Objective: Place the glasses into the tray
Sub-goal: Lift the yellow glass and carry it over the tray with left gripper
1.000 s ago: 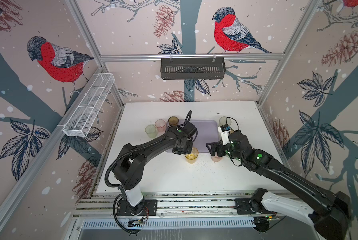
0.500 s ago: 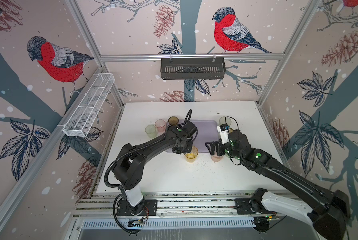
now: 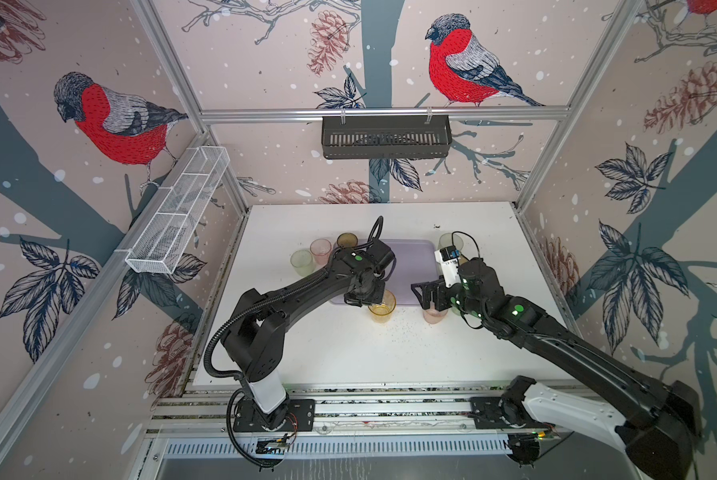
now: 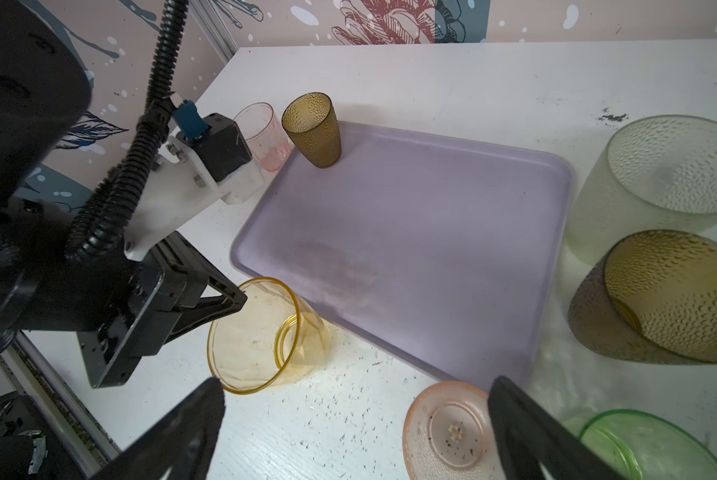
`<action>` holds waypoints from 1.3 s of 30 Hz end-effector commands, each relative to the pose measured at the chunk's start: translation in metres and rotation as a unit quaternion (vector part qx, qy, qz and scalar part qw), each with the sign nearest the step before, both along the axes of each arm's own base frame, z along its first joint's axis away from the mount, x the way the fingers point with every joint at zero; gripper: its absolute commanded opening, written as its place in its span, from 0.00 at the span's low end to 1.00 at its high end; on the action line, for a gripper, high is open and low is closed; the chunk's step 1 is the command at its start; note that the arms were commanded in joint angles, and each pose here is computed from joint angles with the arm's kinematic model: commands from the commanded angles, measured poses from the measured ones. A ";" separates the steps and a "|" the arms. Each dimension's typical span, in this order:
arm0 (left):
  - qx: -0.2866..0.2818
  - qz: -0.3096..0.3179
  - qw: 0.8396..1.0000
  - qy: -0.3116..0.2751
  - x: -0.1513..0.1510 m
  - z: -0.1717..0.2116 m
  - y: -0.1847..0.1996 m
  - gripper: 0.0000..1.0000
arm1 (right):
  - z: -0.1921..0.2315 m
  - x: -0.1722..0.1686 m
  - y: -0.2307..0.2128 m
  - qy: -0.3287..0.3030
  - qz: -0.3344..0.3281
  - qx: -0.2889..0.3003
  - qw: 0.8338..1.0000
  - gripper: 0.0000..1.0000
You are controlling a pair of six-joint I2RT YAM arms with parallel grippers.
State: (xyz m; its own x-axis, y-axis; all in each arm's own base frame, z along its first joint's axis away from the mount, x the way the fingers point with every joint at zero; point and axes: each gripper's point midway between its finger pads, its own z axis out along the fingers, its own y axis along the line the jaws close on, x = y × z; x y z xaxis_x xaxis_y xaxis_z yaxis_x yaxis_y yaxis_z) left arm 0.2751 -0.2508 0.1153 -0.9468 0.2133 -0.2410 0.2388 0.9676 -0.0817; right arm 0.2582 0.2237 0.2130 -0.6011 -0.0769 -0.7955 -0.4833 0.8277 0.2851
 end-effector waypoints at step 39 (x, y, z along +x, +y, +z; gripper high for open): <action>0.013 0.117 0.993 -0.018 0.066 0.037 0.040 0.00 | 0.015 0.016 0.001 -0.051 0.056 -0.009 0.997 1.00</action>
